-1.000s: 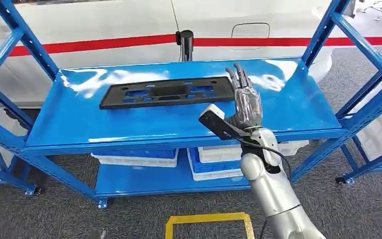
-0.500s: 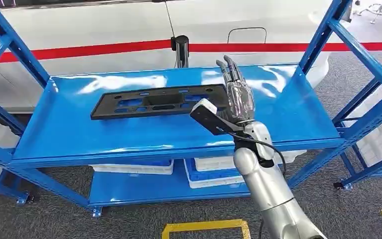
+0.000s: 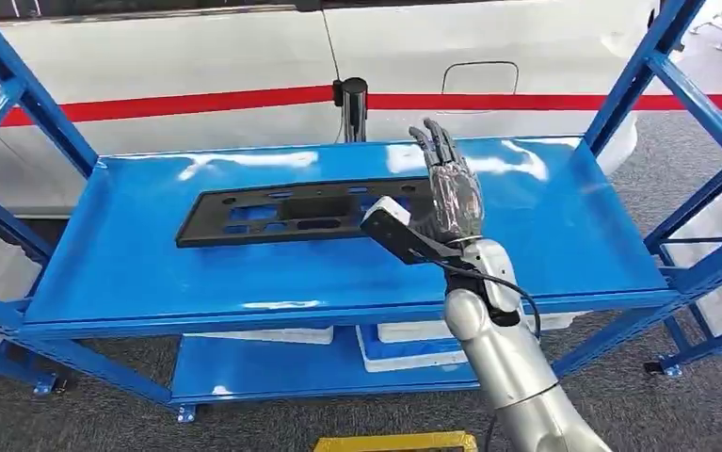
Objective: Take the parts from the cabinet and place them on the table.
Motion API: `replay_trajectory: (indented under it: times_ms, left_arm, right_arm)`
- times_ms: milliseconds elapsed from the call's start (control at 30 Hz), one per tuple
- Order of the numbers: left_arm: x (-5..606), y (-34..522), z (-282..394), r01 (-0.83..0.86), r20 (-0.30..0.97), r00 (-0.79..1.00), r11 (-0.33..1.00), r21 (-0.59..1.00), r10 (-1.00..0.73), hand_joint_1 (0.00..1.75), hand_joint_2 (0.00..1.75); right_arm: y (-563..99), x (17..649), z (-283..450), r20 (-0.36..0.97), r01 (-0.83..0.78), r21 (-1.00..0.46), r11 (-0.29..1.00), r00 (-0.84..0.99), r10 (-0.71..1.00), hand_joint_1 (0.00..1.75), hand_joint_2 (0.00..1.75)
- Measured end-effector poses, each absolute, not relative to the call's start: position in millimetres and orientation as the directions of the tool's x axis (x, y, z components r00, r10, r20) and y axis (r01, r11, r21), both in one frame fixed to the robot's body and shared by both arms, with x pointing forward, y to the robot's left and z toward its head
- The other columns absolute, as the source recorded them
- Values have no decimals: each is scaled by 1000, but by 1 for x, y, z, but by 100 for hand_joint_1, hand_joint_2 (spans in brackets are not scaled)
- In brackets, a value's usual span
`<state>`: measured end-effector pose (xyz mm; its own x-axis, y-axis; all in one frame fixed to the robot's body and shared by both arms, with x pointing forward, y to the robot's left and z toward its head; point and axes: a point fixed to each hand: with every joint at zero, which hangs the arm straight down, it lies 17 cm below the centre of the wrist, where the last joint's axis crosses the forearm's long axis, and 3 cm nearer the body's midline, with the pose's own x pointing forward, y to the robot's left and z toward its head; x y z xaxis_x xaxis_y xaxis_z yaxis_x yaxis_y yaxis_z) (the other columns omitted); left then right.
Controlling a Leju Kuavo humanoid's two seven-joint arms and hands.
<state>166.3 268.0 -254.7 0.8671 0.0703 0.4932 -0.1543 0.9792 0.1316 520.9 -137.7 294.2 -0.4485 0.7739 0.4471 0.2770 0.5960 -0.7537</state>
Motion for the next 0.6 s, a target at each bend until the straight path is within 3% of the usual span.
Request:
replay_trajectory:
  times_ms: [600]
  left_arm:
    - [124, 263, -270, -169, 332, 936, 976, 136, 116, 0, 0]
  right_arm:
    - [-97, 504, 242, 439, 113, -831, 545, -469, 766, 0, 175]
